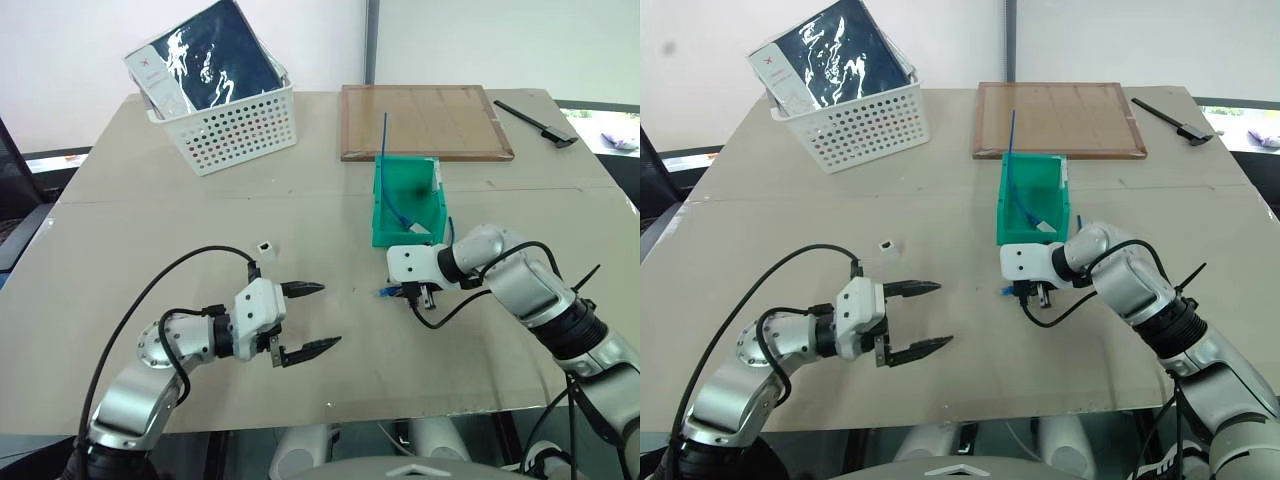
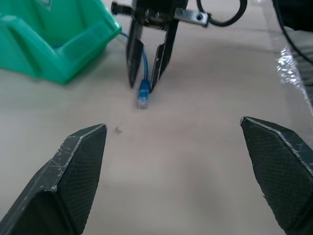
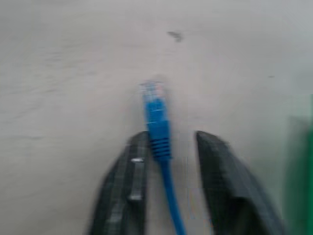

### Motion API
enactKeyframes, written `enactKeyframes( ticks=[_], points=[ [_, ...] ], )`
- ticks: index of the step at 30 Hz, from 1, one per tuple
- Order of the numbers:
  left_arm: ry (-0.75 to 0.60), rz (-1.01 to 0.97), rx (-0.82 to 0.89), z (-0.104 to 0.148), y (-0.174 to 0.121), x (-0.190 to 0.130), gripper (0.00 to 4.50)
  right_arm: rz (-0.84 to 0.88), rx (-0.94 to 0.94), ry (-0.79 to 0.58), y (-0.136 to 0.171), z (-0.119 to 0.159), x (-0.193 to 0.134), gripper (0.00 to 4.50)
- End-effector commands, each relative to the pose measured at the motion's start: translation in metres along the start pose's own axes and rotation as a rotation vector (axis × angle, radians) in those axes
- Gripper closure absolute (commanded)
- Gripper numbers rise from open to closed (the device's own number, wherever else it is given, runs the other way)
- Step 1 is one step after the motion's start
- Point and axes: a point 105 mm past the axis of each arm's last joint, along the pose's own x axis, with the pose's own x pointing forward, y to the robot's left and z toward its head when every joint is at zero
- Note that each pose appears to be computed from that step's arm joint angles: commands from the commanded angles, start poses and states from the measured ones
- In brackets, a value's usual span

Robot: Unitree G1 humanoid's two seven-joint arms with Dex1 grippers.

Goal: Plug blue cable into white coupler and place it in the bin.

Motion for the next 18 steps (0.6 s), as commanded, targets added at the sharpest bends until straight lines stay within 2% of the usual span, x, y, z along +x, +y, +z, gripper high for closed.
enactKeyframes(
  ticks=[1,3,4,8,12,18],
  points=[
    [0.016,-0.026,0.026,0.002,0.006,0.008,0.0,-0.017,0.056,-0.104,0.012,0.005,-0.023,1.16],
    [0.015,-0.055,0.039,0.003,0.008,0.014,0.0,-0.062,0.076,-0.197,0.019,0.012,-0.04,0.16],
    [0.018,-0.064,0.043,0.002,0.01,0.018,0.0,-0.084,0.089,-0.247,0.027,0.014,-0.05,0.06],
    [0.029,-0.085,0.06,0.0,0.017,0.033,0.0,-0.206,0.19,-0.348,0.046,0.009,-0.079,0.06],
    [0.063,-0.076,0.061,-0.005,0.028,0.055,0.0,-0.417,0.268,-0.359,0.07,-0.006,-0.106,0.06],
    [0.09,-0.101,0.088,-0.011,0.036,0.082,0.0,-0.565,0.346,-0.324,0.104,-0.011,-0.119,0.06]
  ],
)
